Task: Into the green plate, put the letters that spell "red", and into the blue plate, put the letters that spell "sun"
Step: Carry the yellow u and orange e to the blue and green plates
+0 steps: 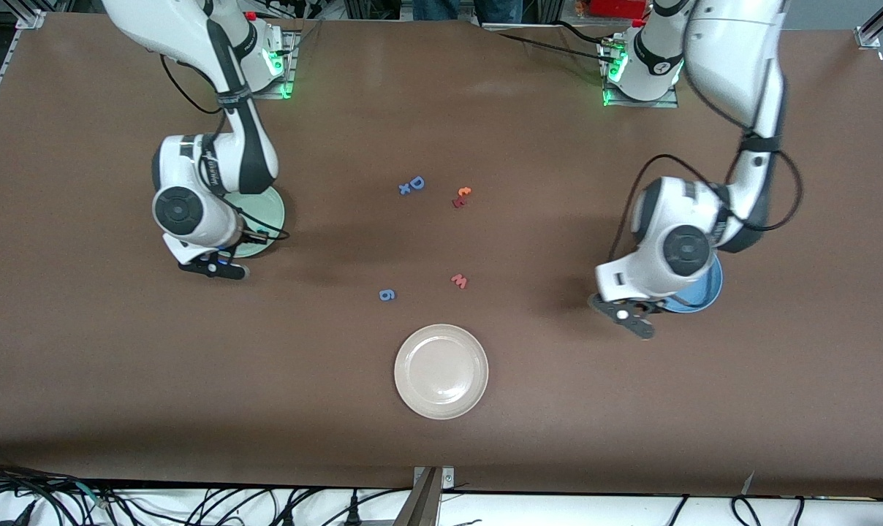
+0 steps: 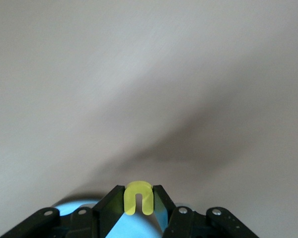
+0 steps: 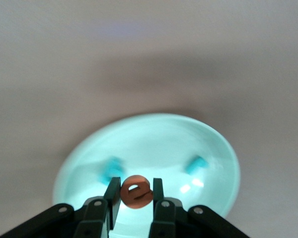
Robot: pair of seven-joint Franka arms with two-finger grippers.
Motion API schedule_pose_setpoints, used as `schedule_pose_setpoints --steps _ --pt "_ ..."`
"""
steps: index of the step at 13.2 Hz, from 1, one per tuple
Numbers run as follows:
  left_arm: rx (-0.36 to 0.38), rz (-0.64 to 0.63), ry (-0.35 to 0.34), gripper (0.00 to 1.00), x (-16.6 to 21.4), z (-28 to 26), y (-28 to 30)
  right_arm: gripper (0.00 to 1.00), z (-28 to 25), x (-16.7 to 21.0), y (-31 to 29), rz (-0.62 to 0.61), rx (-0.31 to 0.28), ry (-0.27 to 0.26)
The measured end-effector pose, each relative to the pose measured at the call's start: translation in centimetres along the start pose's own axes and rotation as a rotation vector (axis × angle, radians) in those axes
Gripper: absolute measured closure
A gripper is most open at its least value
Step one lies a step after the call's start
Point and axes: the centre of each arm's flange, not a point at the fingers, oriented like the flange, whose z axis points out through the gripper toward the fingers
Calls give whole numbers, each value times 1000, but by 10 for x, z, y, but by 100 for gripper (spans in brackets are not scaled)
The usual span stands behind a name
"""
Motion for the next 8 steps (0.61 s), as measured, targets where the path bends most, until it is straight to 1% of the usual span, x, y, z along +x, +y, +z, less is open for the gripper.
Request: schedule_pose_setpoints --steps 1,2,3,4,5,7,8 --pt "-15 7 -9 68 -19 2 -16 70 15 -7 14 -6 -6 -37" --pt "-33 0 -23 68 -38 7 -26 65 29 -14 22 -10 -14 -70" --pt "-53 -12 -43 68 -54 15 -27 55 40 -19 28 -11 -18 -93" --pt "-74 -22 -67 68 -68 25 -24 46 44 -21 32 -8 -19 -104" --pt "-93 -30 -93 68 -80 36 -18 35 43 -21 34 -7 -18 -109" --pt "-117 -48 -133 68 -94 56 -9 15 31 -18 33 -7 -14 -128" --pt "-123 -63 -145 68 -98 62 -6 3 15 -12 33 -10 -8 -130"
